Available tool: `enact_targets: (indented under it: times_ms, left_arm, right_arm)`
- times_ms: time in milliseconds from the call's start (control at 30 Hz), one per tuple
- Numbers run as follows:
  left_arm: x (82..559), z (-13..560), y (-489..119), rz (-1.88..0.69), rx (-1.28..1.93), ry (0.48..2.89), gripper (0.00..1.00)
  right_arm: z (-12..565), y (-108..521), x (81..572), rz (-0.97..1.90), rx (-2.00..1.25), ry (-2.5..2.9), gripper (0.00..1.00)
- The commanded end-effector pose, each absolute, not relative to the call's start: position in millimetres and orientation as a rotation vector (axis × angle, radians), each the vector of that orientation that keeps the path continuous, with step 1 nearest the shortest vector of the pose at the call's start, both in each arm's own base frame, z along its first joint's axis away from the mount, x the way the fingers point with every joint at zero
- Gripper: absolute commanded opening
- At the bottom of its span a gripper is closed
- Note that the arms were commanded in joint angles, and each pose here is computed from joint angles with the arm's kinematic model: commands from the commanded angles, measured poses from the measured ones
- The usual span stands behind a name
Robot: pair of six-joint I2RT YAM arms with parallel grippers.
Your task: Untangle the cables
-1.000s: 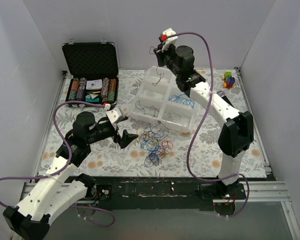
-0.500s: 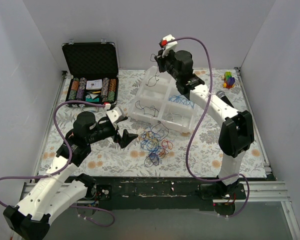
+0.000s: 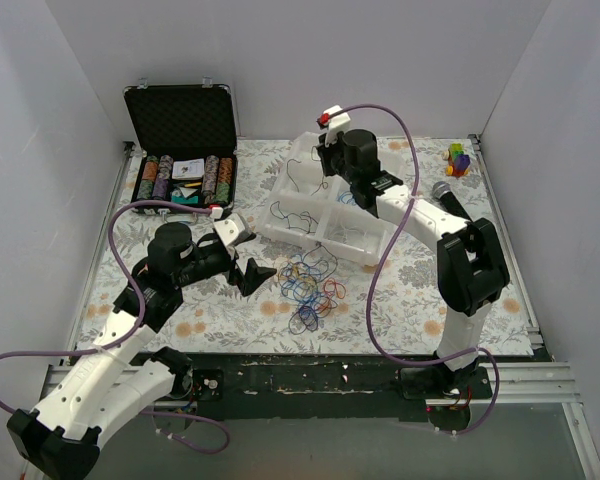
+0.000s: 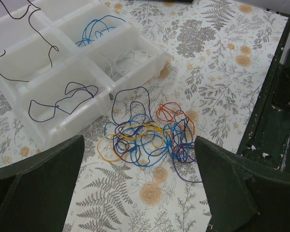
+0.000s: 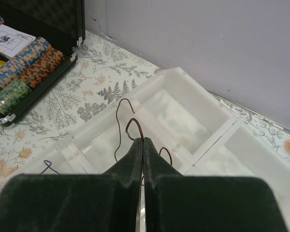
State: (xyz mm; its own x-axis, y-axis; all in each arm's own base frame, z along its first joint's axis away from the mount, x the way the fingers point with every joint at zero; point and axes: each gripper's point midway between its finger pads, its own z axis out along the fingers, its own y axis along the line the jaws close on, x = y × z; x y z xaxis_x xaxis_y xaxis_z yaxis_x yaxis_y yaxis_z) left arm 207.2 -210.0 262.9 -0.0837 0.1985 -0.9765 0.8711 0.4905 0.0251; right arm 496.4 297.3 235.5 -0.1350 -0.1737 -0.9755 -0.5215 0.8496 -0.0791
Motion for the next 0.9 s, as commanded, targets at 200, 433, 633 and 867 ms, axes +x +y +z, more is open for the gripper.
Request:
enact_targets:
  times_ms: [200,433,633,867]
  left_arm:
    - [207.7,257.1,-207.4,-0.706,0.957,1.596,0.98]
    - [209.4,249.9,-209.2,-0.710,0.968,1.607,0.98]
    - [212.0,256.1,-211.4,-0.719,0.957,1.600,0.98]
    - [210.5,259.5,-209.5,-0.709,0.959,1.596,0.98]
  right_arm:
    - [250.4,293.6,509.7,0.310,-0.475,1.669,0.01]
    - [352.6,275.8,483.2,0.333,-0.410,1.439,0.01]
    - [406.3,270.9,469.2,0.351,-0.404,1.345,0.01]
    - [405.6,271.4,463.1,0.372,-0.412,1.340,0.01]
